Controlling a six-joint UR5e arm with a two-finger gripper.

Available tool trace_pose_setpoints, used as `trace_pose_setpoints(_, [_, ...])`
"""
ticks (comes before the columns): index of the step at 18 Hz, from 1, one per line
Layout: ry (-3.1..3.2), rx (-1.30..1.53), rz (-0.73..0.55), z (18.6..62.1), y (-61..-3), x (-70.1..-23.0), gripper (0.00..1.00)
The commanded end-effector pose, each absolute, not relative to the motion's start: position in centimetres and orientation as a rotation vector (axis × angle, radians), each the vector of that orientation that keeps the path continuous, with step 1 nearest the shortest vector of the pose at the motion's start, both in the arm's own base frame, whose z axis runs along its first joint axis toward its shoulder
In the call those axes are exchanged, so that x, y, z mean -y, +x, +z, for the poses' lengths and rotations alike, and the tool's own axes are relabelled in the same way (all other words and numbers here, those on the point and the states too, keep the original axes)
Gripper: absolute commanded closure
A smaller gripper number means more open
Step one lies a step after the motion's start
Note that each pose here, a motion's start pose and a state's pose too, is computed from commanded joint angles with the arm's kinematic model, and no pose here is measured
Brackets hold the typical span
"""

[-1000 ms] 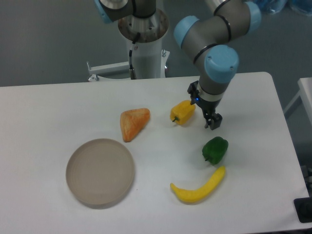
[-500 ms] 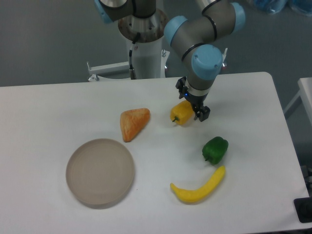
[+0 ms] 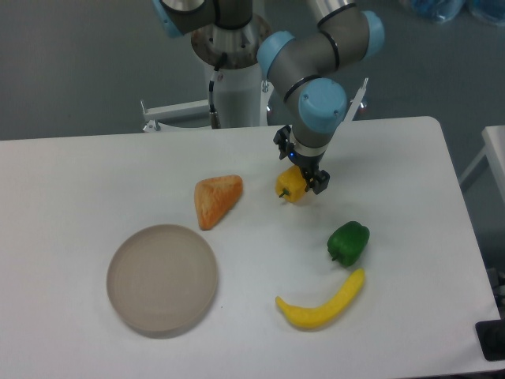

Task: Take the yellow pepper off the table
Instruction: 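Close the gripper around the yellow pepper, then lift the yellow pepper and carry it toward the green pepper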

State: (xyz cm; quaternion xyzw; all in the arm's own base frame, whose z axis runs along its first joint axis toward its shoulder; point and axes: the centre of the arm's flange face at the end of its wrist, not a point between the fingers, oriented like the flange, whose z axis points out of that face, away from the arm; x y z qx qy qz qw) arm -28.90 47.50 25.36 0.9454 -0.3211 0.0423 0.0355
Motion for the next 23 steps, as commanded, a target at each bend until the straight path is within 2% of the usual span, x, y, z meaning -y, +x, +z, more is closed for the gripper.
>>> trace_pose_setpoints(5, [2.898, 1.002, 0.11, 24.7, -28.6, -47.6, 0.02])
trace_pose_setpoints(6, [2.895, 1.013, 0.105, 24.6, -28.3, -48.0, 0.12])
trace_pose_setpoints(7, [2.892, 1.017, 0.106, 24.5, -28.3, -48.1, 0.38])
trace_pose_setpoints(8, [2.894, 1.018, 0.1, 24.7, -28.3, -48.2, 0.51])
trace_pose_setpoints(9, [2.9, 1.015, 0.09, 25.1, -28.5, -48.3, 0.62])
trace_pose_setpoints(11, [2.908, 1.022, 0.053, 26.4, -29.2, -49.0, 0.7])
trace_pose_setpoints(16, [2.937, 1.003, -0.013, 29.5, -31.1, -49.6, 0.78])
trace_pose_setpoints(23, [2.933, 0.983, 0.045, 36.3, -35.2, -52.7, 0.81])
